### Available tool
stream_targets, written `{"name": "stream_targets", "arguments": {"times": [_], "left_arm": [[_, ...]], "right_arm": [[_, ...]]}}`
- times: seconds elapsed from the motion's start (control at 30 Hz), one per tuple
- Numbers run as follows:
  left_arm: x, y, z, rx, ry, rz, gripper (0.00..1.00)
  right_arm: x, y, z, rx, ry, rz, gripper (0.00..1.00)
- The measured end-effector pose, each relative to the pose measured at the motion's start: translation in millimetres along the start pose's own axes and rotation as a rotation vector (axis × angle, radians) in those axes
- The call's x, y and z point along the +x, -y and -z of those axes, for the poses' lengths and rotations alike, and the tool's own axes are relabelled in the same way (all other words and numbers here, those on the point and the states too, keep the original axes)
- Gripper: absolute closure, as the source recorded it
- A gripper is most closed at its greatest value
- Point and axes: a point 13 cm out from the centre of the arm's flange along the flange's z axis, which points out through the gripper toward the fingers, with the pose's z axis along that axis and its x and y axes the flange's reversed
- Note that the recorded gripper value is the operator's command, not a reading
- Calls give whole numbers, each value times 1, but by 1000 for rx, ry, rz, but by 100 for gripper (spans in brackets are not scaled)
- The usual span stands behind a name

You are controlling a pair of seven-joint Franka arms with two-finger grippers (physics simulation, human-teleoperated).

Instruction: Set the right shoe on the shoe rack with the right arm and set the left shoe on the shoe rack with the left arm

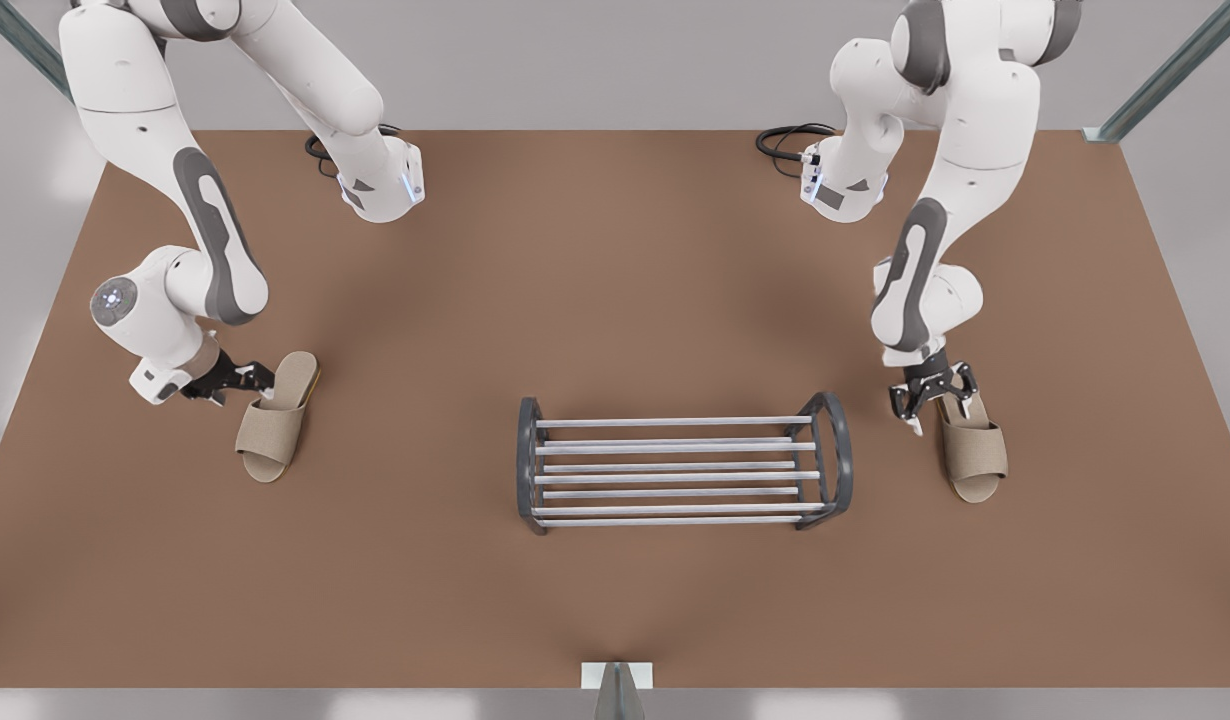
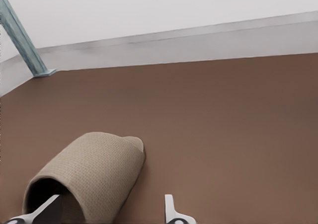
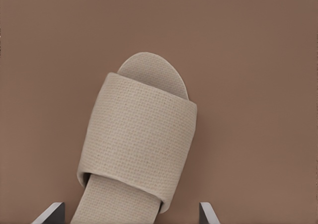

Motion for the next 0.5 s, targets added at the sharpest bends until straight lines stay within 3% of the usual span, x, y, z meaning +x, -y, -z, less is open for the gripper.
{"name": "stream_targets", "arguments": {"times": [0.5], "left_arm": [[0, -5, -41, 7, -13, -64, 0]], "right_arm": [[-13, 10, -25, 8, 81, 81, 0]]}}
